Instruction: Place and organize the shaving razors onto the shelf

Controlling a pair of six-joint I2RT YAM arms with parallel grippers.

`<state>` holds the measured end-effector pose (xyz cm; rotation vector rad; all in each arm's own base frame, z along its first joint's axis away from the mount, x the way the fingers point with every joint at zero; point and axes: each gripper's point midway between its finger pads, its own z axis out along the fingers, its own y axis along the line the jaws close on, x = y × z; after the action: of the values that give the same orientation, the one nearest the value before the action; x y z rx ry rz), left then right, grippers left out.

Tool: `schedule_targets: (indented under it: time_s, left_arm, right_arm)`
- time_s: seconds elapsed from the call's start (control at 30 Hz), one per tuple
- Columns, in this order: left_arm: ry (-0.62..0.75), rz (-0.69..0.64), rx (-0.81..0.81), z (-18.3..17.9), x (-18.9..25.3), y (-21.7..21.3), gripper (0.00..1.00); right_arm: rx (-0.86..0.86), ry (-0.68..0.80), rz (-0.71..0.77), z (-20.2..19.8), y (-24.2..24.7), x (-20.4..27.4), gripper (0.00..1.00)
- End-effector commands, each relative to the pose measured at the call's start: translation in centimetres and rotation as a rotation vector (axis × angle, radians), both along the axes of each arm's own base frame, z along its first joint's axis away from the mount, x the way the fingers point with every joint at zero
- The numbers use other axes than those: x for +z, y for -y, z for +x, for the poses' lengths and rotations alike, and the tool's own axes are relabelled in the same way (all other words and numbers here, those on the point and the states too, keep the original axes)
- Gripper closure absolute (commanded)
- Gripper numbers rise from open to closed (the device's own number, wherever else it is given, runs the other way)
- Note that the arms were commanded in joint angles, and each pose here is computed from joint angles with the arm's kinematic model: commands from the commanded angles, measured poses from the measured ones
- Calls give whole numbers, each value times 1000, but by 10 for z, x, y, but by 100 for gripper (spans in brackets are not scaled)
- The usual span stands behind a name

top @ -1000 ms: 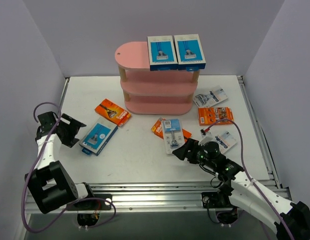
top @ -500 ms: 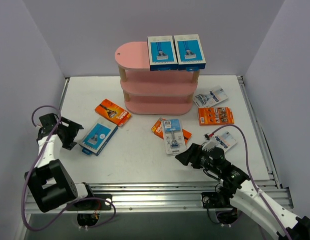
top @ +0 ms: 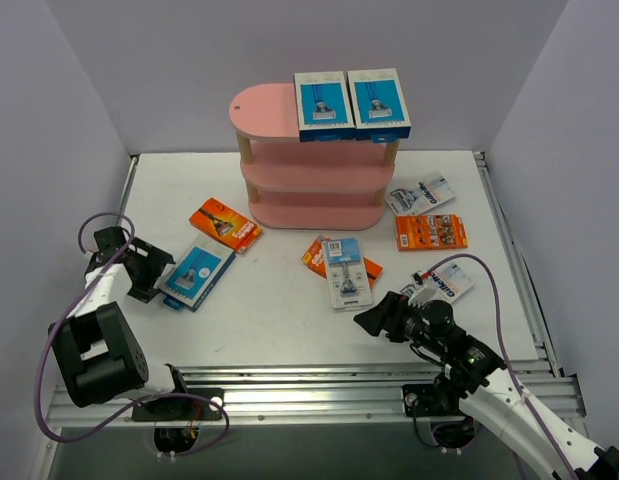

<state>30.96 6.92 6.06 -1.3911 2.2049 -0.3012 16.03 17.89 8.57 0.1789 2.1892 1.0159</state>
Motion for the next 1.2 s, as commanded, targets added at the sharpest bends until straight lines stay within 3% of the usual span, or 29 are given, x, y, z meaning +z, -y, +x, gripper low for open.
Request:
schedule_targets:
  time_s: [0.0, 0.33, 0.47, 0.7, 1.17]
  left_arm:
    - [43, 64, -45, 15, 6, 9, 10]
    - [43, 45, -132, -4, 8, 52, 10]
    - [142, 35, -230, -19, 25, 99, 11]
    - [183, -3, -387, -53, 24, 162, 11]
    - [268, 23, -613, -60, 28, 203, 11]
  right_arm:
    - [8, -3, -9, -3, 1, 0, 24]
    - [10, -3, -9, -4, 2, 0, 23]
    - [14, -11, -5, -6, 1, -4, 23]
    - [23, -22, -12, -6, 0, -8, 23]
    - [22, -40, -22, -6, -1, -8, 23]
